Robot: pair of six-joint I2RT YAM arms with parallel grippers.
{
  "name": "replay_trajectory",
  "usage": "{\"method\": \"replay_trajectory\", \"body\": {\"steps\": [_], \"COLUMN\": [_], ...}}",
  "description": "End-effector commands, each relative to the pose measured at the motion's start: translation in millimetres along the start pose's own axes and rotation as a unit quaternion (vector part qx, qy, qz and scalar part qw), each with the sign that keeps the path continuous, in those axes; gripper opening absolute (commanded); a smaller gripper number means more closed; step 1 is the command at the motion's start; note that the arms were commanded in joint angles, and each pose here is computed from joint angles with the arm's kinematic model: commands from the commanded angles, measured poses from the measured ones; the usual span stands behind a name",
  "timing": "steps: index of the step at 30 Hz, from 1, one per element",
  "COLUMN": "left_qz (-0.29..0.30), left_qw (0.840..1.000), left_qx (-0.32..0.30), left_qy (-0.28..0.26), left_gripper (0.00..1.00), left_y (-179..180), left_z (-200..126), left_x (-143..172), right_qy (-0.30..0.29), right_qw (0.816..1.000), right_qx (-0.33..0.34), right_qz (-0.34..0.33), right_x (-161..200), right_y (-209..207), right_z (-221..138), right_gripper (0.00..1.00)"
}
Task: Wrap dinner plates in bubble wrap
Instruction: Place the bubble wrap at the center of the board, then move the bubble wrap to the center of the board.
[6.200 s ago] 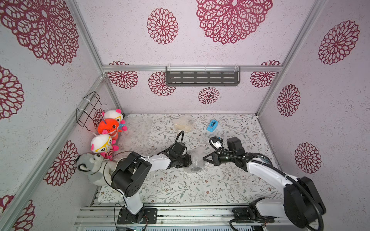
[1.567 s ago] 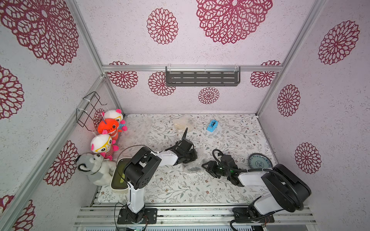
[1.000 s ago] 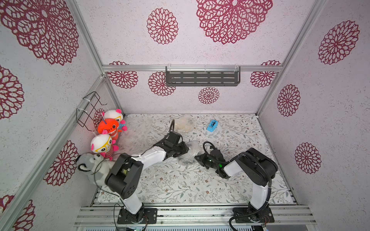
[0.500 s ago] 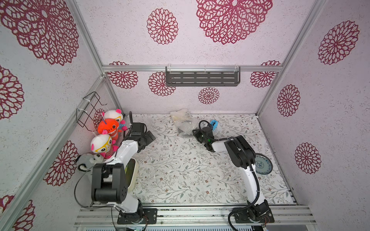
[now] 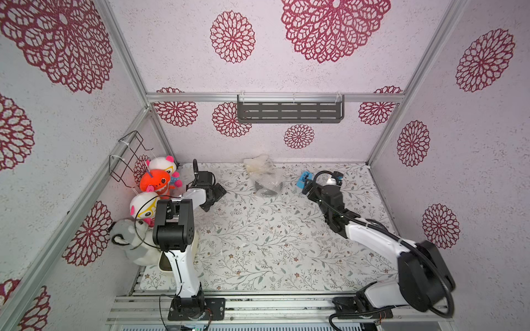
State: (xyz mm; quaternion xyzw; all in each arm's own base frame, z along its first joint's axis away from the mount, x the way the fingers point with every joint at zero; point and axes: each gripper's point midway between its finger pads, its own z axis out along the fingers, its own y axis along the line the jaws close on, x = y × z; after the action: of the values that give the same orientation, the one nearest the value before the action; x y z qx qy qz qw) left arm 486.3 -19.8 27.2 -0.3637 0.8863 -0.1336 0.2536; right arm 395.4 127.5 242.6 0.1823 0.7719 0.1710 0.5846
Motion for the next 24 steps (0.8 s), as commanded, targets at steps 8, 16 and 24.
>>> {"method": "replay_trajectory", "body": {"steps": [8,16,24], "left_qz": [-0.016,0.098,0.097], "left_qw": [0.974,0.982,0.993], "left_qx": [0.157,0.158,0.063], "left_qy": [0.161,-0.038,-0.024], "left_gripper": [0.98,0.98,0.98], "left_y": [-148,-197,-97], "left_z": [-16,-144,-137], "left_x": [244,153,125], "right_qy": [0.082,0.218,0.400], "right_qw": [0.990,0.954,0.907], "right_qx": [-0.048,-0.156,-0.131], "right_qz": [-0.104,-0.132,0.005], "right_x": [39,142,224], "right_y": [-70,-11,-2], "right_z": [-63,-63,-74], "right_gripper": [0.99,0.99,0.99]}}
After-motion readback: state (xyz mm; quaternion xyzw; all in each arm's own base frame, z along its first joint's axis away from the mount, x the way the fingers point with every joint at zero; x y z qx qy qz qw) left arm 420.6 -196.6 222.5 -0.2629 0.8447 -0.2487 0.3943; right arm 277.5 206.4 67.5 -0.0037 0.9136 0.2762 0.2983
